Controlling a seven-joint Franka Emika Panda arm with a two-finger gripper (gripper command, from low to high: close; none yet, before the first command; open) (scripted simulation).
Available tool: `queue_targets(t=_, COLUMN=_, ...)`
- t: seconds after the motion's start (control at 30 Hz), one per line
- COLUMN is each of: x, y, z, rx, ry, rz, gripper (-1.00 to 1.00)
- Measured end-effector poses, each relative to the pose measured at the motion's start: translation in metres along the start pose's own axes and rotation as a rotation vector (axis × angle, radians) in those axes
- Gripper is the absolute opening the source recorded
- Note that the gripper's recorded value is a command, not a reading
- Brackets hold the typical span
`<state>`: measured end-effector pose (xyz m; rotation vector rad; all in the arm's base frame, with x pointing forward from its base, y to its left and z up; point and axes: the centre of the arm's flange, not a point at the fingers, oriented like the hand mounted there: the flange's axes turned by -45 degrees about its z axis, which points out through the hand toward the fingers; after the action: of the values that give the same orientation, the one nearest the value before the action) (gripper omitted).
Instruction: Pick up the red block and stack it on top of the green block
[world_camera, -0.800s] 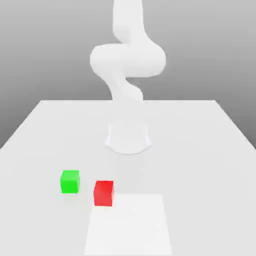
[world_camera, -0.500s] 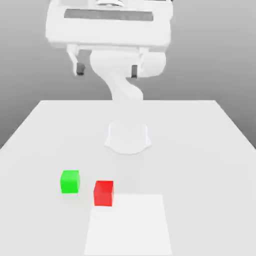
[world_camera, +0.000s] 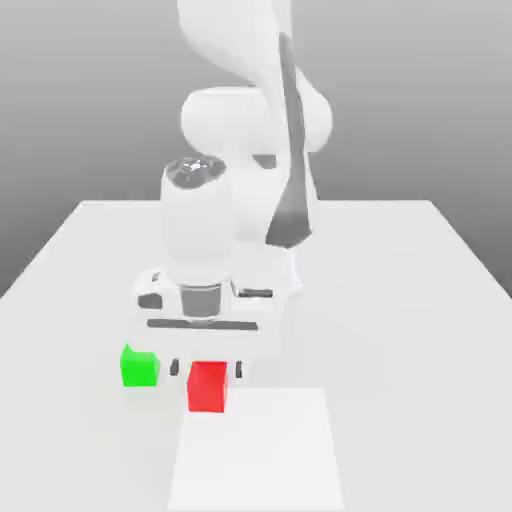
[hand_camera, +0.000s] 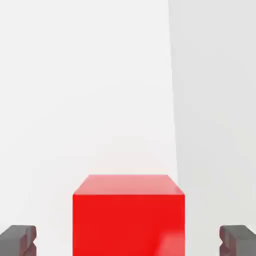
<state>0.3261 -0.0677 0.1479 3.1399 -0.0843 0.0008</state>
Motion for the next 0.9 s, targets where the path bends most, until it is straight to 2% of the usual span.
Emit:
queue_targets(t=0.23, x=0.0, y=0.0, z=0.002, rx=0.0, ry=-0.001, rz=0.001, gripper=-1.0)
queue_targets(t=0.5, x=-0.001, y=0.002, z=-0.057, rx=0.001, ry=-0.001, rz=0.012, gripper=-1.0)
queue_targets(t=0.9, x=-0.061, y=0.111, z=-0.09, rx=0.0, ry=0.0, rz=0.808, gripper=-1.0)
